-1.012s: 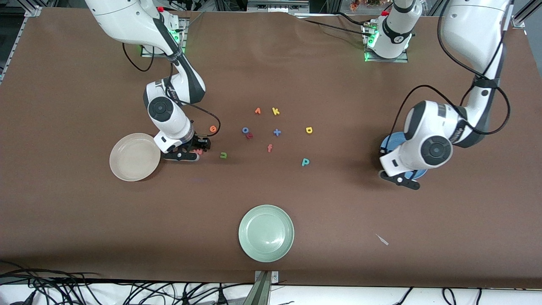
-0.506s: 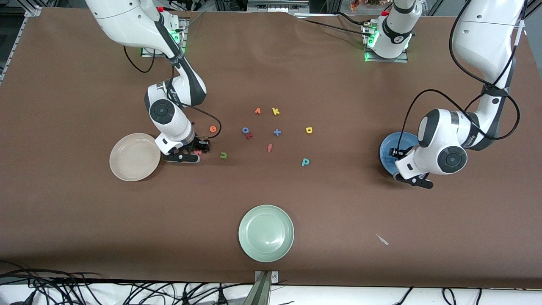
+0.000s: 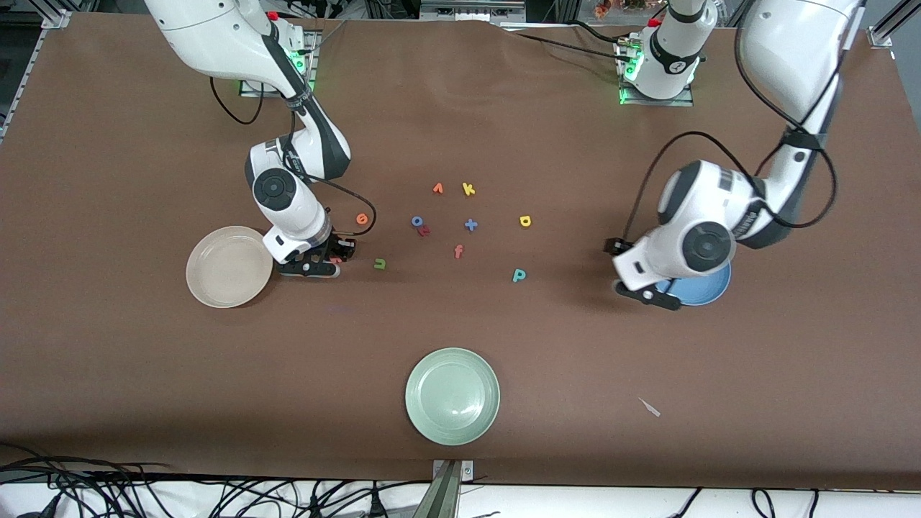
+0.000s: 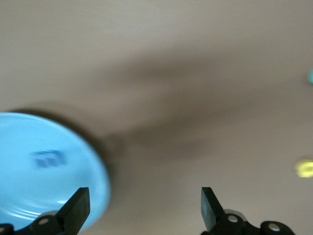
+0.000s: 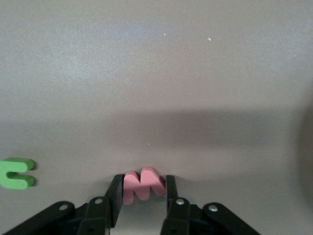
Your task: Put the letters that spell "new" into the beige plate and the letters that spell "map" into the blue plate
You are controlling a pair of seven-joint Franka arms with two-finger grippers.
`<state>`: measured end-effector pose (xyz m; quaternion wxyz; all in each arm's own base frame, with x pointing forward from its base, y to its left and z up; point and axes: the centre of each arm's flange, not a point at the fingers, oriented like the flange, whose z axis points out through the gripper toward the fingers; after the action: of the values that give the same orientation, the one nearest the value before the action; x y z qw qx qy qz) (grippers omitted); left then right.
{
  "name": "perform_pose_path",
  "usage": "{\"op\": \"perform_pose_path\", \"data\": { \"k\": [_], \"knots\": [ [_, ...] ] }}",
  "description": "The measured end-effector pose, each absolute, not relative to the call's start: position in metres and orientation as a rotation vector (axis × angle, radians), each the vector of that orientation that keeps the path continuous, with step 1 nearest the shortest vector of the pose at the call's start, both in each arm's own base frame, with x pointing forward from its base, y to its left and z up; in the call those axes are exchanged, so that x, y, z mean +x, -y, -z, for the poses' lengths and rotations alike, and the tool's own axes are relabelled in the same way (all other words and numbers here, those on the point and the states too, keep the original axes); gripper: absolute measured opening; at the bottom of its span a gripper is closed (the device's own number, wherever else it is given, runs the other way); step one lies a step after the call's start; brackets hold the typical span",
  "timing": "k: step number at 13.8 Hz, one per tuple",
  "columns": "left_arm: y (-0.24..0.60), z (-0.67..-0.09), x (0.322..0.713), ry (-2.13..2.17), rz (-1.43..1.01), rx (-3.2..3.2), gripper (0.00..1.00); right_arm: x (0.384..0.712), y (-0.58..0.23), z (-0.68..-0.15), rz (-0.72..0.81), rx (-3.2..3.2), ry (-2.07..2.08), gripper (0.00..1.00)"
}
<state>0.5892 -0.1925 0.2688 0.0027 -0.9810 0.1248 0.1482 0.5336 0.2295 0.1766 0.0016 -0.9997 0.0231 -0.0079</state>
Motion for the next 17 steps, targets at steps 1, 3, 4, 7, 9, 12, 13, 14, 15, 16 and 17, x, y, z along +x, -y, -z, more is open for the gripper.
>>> {"op": "perform_pose_path", "data": {
  "k": [1, 3, 4, 7, 9, 12, 13, 14, 15, 16, 17],
  "knots": [
    [0.221, -0.269, 0.577, -0.336, -0.475, -3.082, 1.0, 0.534, -0.23, -0.177, 0.025, -3.137, -0.073, 0.39],
    [0.272, -0.267, 0.55, -0.243, -0.489, -3.082, 1.0, 0.538, -0.231, -0.179, 0.018, -3.139, -0.073, 0.39],
    [0.292, -0.264, 0.539, -0.22, -0.488, -3.078, 1.0, 0.541, -0.231, -0.183, -0.007, -3.146, -0.076, 0.39],
    [0.342, -0.232, 0.506, -0.116, -0.417, -3.114, 1.0, 0.559, -0.229, -0.206, -0.112, -3.175, -0.1, 0.39],
    [0.365, -0.197, 0.477, -0.073, -0.399, -3.142, 1.0, 0.572, -0.212, -0.222, -0.177, -3.199, -0.096, 0.39],
    [0.376, -0.168, 0.457, -0.058, -0.433, -3.143, 0.99, 0.585, -0.163, -0.239, -0.239, -3.225, 0.015, 0.39],
    [0.376, -0.166, 0.457, -0.055, -0.435, -3.144, 0.95, 0.588, -0.143, -0.242, -0.253, -3.229, 0.062, 0.39],
    [0.375, -0.166, 0.458, -0.051, -0.433, -3.145, 0.83, 0.59, -0.124, -0.243, -0.262, -3.232, 0.108, 0.39],
    [0.373, -0.166, 0.459, -0.046, -0.432, -3.145, 0.73, 0.59, -0.106, -0.242, -0.263, -3.234, 0.151, 0.39],
    [0.371, -0.166, 0.461, -0.039, -0.43, -3.145, 0.61, 0.589, -0.09, -0.24, -0.247, -3.234, 0.193, 0.39],
    [0.369, -0.167, 0.463, -0.03, -0.425, -3.145, 0.49, 0.586, -0.078, -0.236, -0.224, -3.234, 0.232, 0.39]
  ]
}}
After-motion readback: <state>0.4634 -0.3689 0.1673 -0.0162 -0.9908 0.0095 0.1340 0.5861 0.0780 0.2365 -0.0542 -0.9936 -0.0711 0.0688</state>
